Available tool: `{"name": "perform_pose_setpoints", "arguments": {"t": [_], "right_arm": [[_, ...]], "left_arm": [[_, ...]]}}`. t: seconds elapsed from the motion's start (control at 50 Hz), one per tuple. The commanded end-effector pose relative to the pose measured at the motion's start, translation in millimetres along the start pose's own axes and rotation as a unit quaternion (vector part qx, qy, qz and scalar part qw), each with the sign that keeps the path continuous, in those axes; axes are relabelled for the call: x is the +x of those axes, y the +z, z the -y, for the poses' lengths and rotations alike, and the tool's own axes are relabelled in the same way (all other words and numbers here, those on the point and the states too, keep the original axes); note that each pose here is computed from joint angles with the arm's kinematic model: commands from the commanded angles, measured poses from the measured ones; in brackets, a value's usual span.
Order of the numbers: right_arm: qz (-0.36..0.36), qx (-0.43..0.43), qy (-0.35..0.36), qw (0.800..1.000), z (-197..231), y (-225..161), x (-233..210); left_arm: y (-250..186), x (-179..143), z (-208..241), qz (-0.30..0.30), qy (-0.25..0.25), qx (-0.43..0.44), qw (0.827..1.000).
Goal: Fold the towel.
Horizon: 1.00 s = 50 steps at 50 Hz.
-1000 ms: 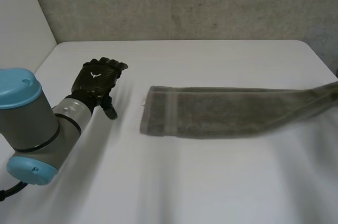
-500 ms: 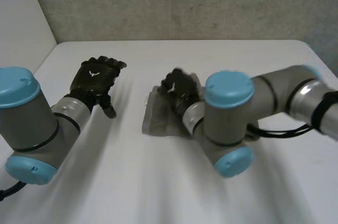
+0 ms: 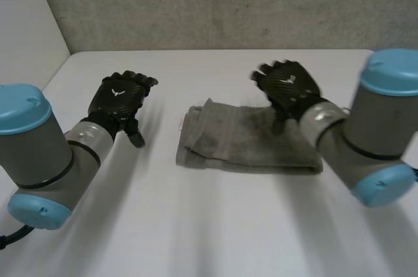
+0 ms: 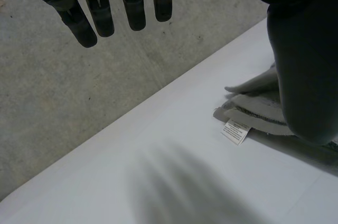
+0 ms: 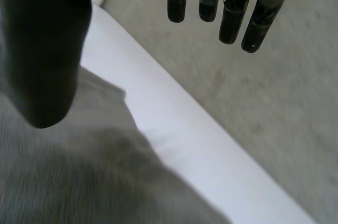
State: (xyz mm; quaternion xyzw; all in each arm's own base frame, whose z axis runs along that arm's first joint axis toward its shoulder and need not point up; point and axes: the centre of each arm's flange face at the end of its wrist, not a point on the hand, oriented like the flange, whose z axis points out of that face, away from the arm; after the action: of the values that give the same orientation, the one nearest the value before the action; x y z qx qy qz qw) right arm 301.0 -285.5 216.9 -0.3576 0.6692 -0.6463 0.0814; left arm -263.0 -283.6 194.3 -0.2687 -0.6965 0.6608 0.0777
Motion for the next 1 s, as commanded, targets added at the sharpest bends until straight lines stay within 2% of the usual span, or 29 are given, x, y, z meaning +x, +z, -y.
{"name": "perform_pose_setpoints", "arguments": {"t": [0.02,0.32,0.5,0.6,0.66,0.7,0.76,0.8,0.82,0.84,0.86,0.88,0.9,0.92,0.96,0.98,1.0], "right_arm": [[-0.012,-0.094,0.000,0.995,-54.5,-24.3,20.5],[-0.020,-0.155,-0.034,0.987,-109.4,-14.7,18.6],[-0.047,-0.168,-0.052,0.983,-112.9,-13.8,30.9],[-0.053,-0.156,-0.059,0.984,-103.7,-11.9,34.8],[-0.062,-0.129,-0.087,0.986,-81.9,-10.5,41.2],[-0.067,-0.092,-0.140,0.984,-56.6,-6.8,47.2],[-0.055,-0.073,-0.173,0.981,-45.7,-3.7,40.2],[0.003,-0.008,-0.258,0.966,-14.6,0.1,-6.6],[0.003,-0.008,-0.258,0.966,-14.5,0.1,-6.9],[0.035,0.018,-0.298,0.954,-6.8,1.2,-35.1],[0.067,0.037,-0.337,0.939,-7.0,2.3,-63.6],[0.068,0.037,-0.337,0.938,-7.0,2.3,-63.9],[0.094,0.054,-0.373,0.921,-8.7,2.0,-90.5],[0.095,0.054,-0.374,0.921,-8.8,2.0,-90.8],[0.130,0.072,-0.434,0.889,-18.3,1.0,-126.5],[0.130,0.072,-0.434,0.888,-18.3,1.0,-126.6],[0.145,0.076,-0.454,0.876,-22.8,-1.1,-139.5]], "left_arm": [[-0.1,0.7,-0.1,-0.001,0.000,0.000,1.000],[-4.3,14.3,-3.7,-0.019,0.002,-0.004,1.000],[-4.5,14.0,-3.2,-0.018,0.002,-0.004,1.000],[-4.8,13.3,-0.8,-0.017,0.002,-0.001,1.000],[-4.3,13.0,4.1,-0.016,0.003,0.007,1.000],[-2.9,12.5,12.1,-0.015,0.004,0.019,1.000],[-2.7,12.8,19.3,-0.015,0.006,0.030,0.999],[-2.6,13.6,34.5,-0.012,0.003,0.052,0.999],[-2.6,13.6,34.5,-0.012,0.003,0.052,0.999],[-1.7,12.8,40.2,-0.007,-0.004,0.060,0.998],[0.0,11.4,45.2,-0.001,-0.014,0.067,0.998],[0.0,11.4,45.3,-0.001,-0.014,0.067,0.998],[1.0,10.1,50.2,0.004,-0.026,0.074,0.997],[1.0,10.1,50.3,0.004,-0.026,0.074,0.997],[3.1,7.4,60.3,0.015,-0.049,0.086,0.995],[3.1,7.4,60.4,0.015,-0.049,0.086,0.995],[4.1,5.5,63.9,0.020,-0.058,0.090,0.994]]}}
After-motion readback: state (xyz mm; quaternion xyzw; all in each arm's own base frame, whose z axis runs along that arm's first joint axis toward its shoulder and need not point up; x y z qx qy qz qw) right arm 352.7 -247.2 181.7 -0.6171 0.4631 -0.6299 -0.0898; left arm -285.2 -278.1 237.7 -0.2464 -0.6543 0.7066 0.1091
